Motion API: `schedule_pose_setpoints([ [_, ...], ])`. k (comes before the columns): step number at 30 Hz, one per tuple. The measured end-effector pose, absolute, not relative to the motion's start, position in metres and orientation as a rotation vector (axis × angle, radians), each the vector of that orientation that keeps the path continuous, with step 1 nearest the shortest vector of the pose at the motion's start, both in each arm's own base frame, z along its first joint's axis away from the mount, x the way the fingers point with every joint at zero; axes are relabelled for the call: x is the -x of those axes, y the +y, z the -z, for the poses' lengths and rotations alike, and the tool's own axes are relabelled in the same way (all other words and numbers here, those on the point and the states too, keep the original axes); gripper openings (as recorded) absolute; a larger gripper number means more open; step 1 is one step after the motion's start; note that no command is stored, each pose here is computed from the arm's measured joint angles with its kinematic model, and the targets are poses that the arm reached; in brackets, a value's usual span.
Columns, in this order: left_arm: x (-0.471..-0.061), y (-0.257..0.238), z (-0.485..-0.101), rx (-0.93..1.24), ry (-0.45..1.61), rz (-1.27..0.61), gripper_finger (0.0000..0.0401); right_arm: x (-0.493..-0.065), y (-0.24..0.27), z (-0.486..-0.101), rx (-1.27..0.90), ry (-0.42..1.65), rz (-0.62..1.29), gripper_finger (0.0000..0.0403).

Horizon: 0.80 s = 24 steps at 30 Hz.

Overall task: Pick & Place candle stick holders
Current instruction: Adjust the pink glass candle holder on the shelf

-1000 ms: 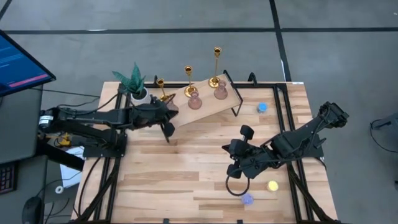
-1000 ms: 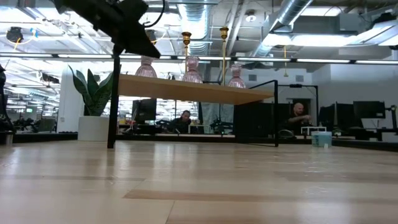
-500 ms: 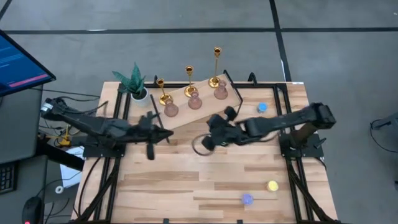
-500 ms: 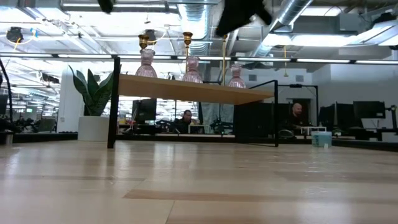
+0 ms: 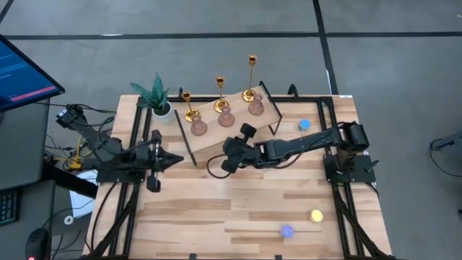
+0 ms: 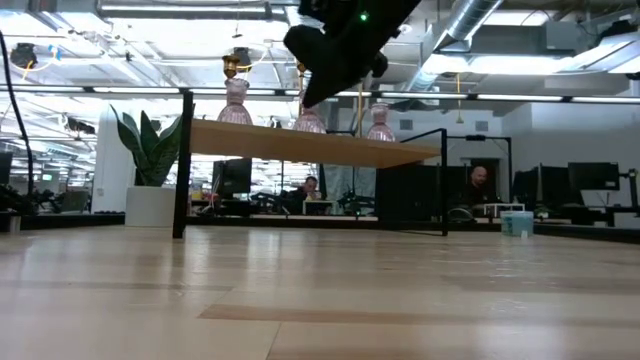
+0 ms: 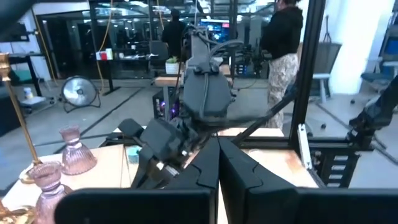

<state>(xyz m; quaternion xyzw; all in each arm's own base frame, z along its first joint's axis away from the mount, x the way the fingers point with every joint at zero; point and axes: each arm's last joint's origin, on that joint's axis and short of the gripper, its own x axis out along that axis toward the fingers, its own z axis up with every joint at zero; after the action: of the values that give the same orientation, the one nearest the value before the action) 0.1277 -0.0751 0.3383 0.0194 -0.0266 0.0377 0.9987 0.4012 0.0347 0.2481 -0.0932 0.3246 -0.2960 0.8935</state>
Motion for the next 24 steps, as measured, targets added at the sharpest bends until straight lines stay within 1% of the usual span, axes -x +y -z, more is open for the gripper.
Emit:
schedule_pose_setpoints([
  [3, -0.127, -0.077, -0.337, -0.073, -0.042, -0.069, 0.0003, -0.405, 0.027, -0.250, 0.206, 0.646, 0.634, 0.0000],
  [6, -0.127, -0.078, -0.336, -0.095, -0.038, -0.059, 0.0003, -0.404, 0.019, -0.247, 0.256, 0.683, 0.663, 0.0000],
  [13, -0.126, -0.079, -0.336, -0.139, -0.033, -0.051, 0.0003, -0.407, -0.002, -0.250, 0.232, 0.677, 0.661, 0.0000],
  [24, -0.126, -0.079, -0.335, -0.149, -0.022, -0.050, 0.0003, -0.406, -0.026, -0.250, 0.204, 0.690, 0.681, 0.0000],
])
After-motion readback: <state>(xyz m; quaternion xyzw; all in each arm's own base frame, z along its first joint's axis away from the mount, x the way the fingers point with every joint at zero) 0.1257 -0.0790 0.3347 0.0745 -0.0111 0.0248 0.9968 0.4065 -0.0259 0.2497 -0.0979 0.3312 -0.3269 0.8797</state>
